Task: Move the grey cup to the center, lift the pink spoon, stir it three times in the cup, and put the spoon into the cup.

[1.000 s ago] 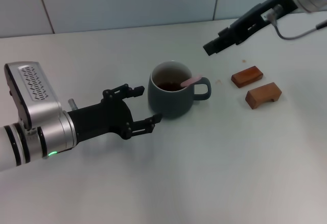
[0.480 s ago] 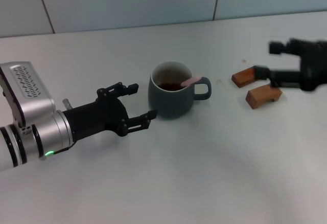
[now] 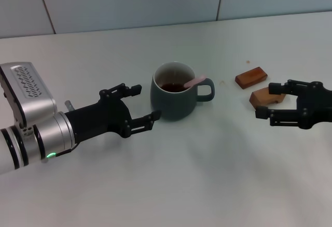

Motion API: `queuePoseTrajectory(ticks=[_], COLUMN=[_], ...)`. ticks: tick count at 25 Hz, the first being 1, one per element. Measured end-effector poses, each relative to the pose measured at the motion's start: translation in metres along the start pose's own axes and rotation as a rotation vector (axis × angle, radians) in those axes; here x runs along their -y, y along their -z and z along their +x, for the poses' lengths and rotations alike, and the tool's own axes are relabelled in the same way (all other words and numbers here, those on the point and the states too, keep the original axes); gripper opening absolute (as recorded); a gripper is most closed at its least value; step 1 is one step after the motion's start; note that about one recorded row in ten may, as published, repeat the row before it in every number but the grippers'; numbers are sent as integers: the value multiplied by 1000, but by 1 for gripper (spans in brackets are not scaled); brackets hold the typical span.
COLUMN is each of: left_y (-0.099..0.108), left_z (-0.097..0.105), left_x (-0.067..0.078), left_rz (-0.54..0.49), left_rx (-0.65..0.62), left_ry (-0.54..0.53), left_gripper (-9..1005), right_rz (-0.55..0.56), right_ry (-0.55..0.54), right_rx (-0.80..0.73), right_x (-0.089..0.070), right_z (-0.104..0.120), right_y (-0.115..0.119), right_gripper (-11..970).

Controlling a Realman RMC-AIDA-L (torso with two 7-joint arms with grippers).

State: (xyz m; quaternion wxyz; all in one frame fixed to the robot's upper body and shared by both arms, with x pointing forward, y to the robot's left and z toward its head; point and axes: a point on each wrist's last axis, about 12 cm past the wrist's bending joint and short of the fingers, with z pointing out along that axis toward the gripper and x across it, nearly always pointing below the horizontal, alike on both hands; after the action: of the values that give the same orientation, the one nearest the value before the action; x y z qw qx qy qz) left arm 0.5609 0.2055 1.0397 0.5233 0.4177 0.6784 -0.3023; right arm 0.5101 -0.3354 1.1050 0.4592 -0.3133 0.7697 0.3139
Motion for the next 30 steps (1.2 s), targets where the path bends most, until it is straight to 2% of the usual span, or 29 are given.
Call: queuePoseTrajectory(ticks=[30], left_y=[4], left_z=[4], left_x=[1], left_rz=[-9], left_rx=[-7], left_ry=[19], left_gripper=[805], right_rz=[-2], right_ry=[-1], right_rx=[4], right_x=[-1], right_z=[-2], right_y=[-7], right_gripper=[844])
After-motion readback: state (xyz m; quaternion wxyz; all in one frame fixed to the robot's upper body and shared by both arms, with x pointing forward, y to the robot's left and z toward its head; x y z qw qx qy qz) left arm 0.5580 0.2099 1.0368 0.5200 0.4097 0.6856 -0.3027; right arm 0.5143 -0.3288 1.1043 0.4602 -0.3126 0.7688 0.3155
